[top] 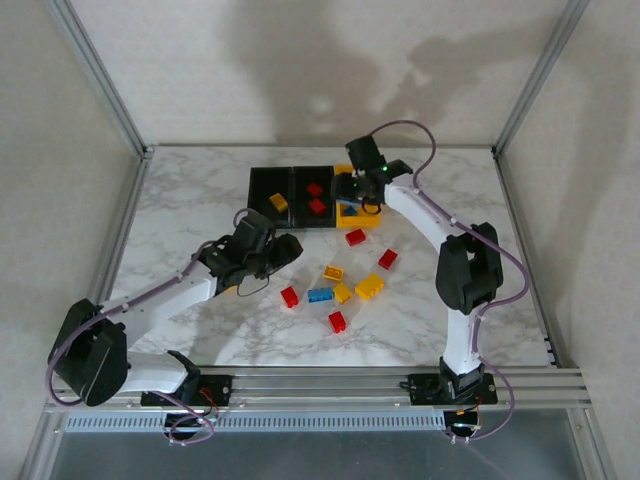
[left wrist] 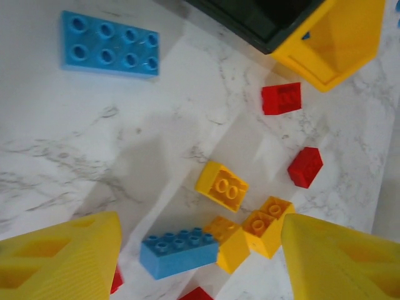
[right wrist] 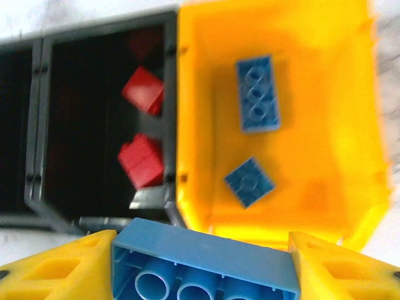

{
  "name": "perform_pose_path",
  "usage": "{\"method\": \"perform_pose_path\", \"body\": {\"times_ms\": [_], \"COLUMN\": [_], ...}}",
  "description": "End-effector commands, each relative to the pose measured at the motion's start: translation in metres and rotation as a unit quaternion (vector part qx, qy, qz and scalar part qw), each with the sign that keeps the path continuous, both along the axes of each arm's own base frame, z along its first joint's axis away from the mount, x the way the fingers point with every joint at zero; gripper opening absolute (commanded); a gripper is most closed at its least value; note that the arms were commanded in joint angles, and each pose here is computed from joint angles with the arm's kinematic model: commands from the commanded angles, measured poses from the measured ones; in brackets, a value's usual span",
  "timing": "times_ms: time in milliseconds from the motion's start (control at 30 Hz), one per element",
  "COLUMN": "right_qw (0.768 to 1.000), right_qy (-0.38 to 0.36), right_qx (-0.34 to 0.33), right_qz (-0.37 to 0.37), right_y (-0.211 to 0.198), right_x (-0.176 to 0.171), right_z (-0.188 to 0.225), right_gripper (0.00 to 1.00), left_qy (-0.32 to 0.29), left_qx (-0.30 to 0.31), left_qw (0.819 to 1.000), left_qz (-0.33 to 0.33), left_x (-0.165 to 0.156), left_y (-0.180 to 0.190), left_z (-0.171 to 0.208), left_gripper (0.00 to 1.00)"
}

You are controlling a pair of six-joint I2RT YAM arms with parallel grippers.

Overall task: Sort the legos into containers by color
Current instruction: Place the lego in the container.

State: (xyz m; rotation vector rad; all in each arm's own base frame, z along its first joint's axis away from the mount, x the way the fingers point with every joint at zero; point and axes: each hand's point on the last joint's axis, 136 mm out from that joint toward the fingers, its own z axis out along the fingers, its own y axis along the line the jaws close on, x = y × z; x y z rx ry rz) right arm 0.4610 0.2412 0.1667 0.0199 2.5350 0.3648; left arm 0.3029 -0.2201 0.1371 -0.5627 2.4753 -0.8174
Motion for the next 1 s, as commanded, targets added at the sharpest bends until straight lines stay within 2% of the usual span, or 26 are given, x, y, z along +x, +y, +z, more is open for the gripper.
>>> {"method": "perform_pose_path", "body": {"times_ms": [0, 200, 600, 967], "right_qw": [0.999, 0.988, 0.957, 0.947], "right_qy": [-0.003, 0.025, 0.064, 0.078], "right_qx": [0.036, 0.132, 0.205, 0.204], "right_qz": [-0.024, -0.081, -0.193, -0.237], "right_y": [-0.001, 0.003, -0.004, -0.011], "right_x": [0.025, 0.054, 0.07, 0.072], "right_z": [0.003, -0.006, -0.035, -0.056], "right_gripper": [0.56, 0.56, 0.55, 0.56], "left_qy": [-0.028, -0.026, -0.028, -0.028], "left_qx": [-0.014, -0.012, -0.004, 0.0], "left_qw": [0.999, 0.999, 0.999, 0.999], "left_qz": [-0.024, -0.034, -0.029, -0.024], "left_x": [0.01, 0.011, 0.003, -0.002], "left_y": [-0.021, -0.034, -0.026, -0.019], "left_z": [0.018, 0.015, 0.012, 0.008], "left_gripper": [0.68, 0.68, 0.68, 0.68]}}
